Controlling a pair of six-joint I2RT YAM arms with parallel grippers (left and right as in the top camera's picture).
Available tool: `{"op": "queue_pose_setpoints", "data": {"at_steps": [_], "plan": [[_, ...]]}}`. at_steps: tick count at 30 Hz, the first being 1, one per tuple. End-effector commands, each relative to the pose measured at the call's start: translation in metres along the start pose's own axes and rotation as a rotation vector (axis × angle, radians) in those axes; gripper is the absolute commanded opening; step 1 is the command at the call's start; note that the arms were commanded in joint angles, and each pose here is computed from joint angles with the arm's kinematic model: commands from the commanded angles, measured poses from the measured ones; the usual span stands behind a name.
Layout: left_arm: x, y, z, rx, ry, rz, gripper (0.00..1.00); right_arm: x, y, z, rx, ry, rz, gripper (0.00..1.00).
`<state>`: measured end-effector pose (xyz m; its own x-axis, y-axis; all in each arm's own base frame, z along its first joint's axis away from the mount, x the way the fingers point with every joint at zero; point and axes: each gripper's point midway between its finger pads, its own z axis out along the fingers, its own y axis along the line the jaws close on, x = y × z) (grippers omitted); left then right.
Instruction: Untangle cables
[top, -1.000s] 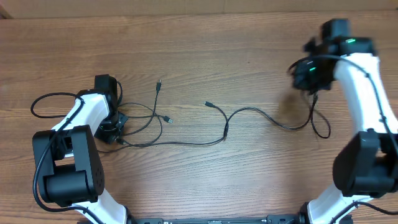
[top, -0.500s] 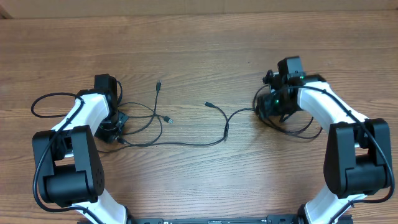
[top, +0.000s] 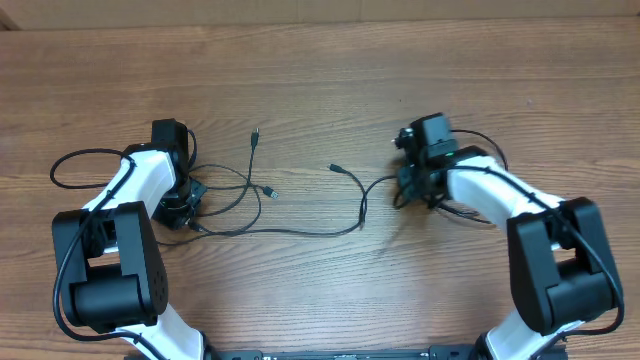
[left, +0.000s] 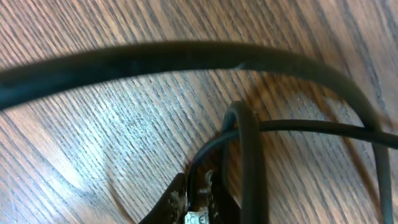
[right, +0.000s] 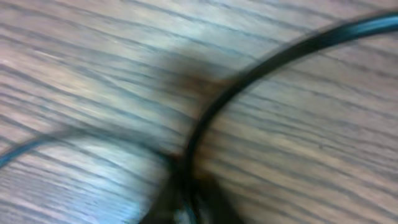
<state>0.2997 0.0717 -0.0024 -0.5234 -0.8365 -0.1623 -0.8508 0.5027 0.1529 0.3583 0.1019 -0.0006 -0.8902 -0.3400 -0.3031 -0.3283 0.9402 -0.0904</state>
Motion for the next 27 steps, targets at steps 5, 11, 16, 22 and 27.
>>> {"op": "queue_pose_setpoints", "data": {"at_steps": [5,11,16,22,27], "plan": [[0.023,-0.006,0.013,0.018,0.092,0.026,0.14,0.017,-0.086,-0.006,0.355,0.097,0.181,0.04],[0.013,0.008,0.013,-0.053,0.034,0.034,0.10,0.002,-0.203,-0.051,0.497,0.050,0.449,0.04],[0.000,0.034,0.011,-0.181,-0.040,0.048,0.10,0.032,-0.298,-0.078,0.565,0.015,0.638,0.04],[0.003,0.034,0.011,-0.180,-0.024,0.067,0.11,0.081,-0.368,-0.091,0.565,-0.037,0.741,0.04],[0.011,0.032,0.011,-0.160,0.019,0.067,0.11,0.148,-0.434,-0.130,0.792,-0.039,0.922,0.04]]}}
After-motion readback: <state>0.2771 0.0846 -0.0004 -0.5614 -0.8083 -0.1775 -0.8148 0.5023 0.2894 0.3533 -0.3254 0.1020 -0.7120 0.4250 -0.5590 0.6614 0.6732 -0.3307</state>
